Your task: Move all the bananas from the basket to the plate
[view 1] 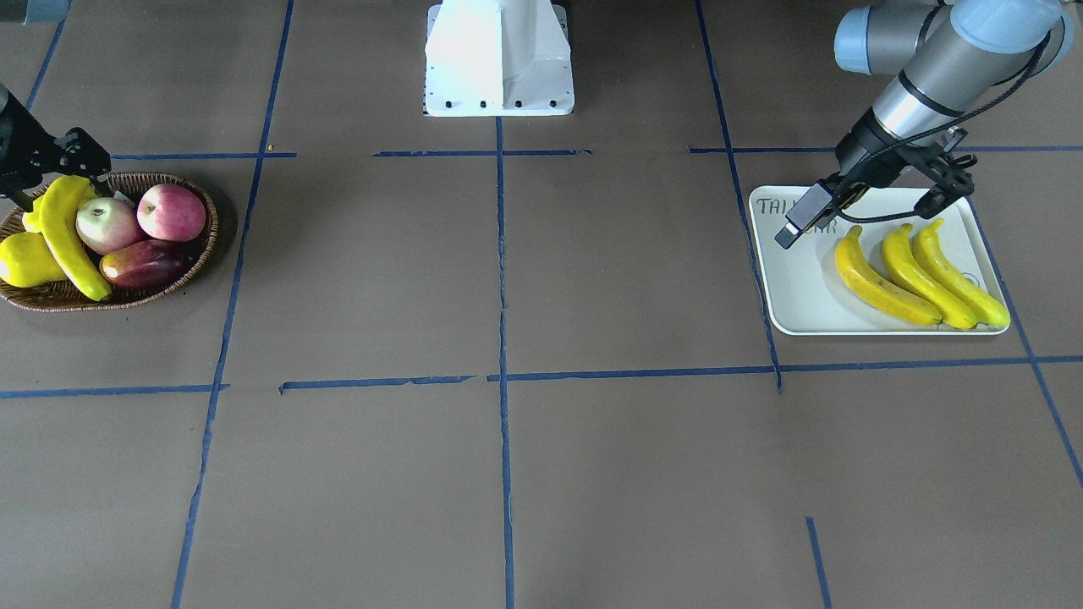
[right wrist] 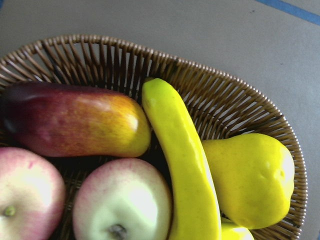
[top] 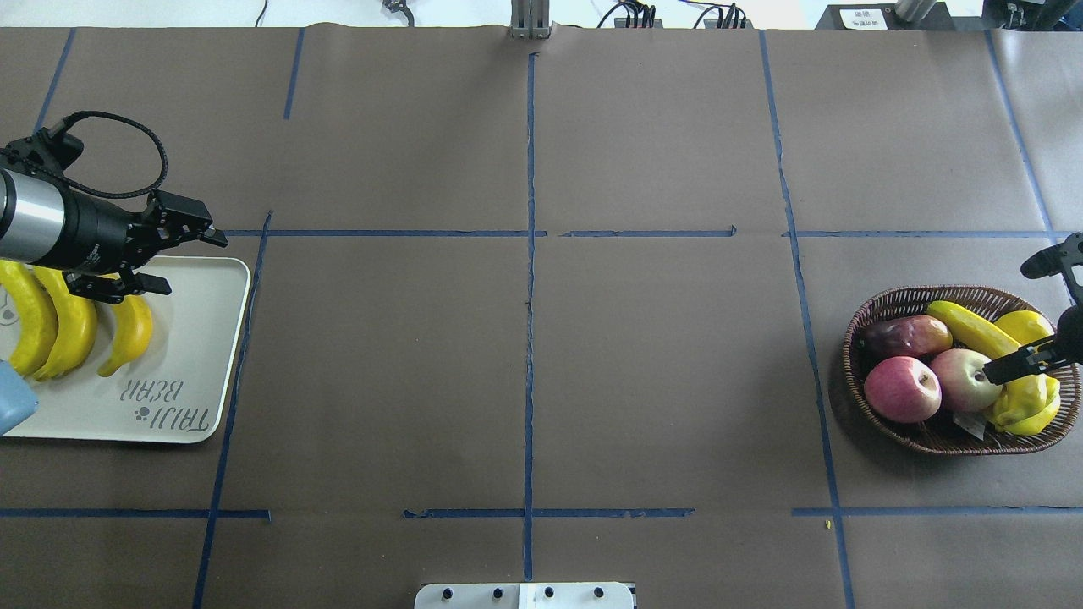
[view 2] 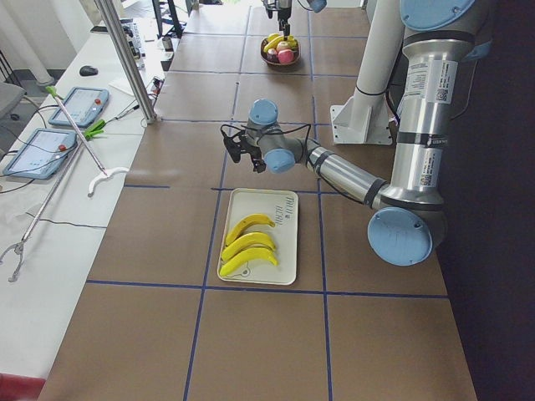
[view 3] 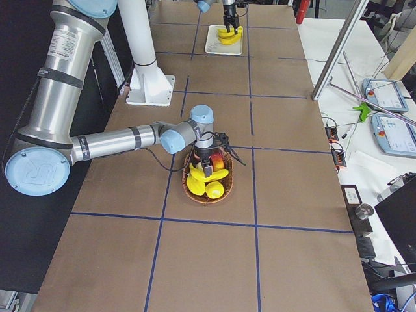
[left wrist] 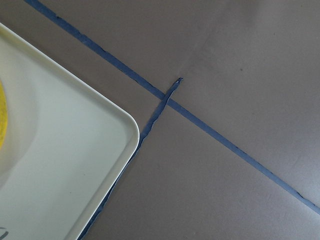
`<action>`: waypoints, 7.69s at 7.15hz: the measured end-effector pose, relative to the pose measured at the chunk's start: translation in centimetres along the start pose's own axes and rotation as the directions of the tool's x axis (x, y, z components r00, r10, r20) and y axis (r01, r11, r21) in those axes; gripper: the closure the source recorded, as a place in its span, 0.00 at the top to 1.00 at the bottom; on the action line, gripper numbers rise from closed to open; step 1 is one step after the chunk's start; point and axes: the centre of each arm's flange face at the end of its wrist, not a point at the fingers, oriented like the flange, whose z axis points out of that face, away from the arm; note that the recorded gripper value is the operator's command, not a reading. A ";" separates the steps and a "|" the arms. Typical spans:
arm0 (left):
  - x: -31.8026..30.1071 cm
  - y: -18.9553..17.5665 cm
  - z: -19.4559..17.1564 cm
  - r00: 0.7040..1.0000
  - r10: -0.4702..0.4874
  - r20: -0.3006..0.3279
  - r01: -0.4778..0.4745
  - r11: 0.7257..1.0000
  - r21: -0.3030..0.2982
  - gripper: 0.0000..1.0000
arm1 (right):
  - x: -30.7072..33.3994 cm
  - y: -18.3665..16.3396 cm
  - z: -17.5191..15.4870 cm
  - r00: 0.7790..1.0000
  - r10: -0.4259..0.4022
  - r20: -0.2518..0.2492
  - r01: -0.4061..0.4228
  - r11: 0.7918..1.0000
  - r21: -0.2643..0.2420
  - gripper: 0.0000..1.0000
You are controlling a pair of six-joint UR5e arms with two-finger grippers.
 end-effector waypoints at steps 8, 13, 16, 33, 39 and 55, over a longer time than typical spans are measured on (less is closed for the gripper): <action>0.0 0.5 0.5 1.000 0.006 0.005 -0.006 1.000 0.000 1.00 | 1.1 0.1 1.8 0.999 0.012 -0.047 -0.013 1.000 -0.020 0.66; 0.1 0.7 0.3 1.000 0.002 0.002 -0.002 1.000 -0.001 1.00 | 0.5 0.3 3.0 0.998 -0.010 -0.057 0.008 0.999 -0.040 0.49; 0.2 0.8 0.2 1.000 -0.011 0.000 0.011 1.000 -0.002 1.00 | 0.1 0.4 3.6 0.998 -0.022 -0.064 0.019 0.999 -0.048 0.10; 16.0 11.8 4.1 0.994 -0.099 -0.043 0.095 0.993 -0.072 1.00 | -35.8 -14.9 -10.2 0.943 0.050 0.330 -0.135 0.961 0.240 0.02; 23.0 15.4 3.2 0.983 -0.172 0.058 0.175 0.983 -0.062 0.99 | -48.8 -12.8 -11.2 0.982 -0.012 0.190 -0.060 0.927 0.371 0.02; 25.5 17.4 7.0 0.953 -0.281 0.115 0.289 0.955 -0.062 0.39 | -54.4 -13.9 -12.8 0.977 -0.001 0.213 -0.089 0.908 0.410 0.05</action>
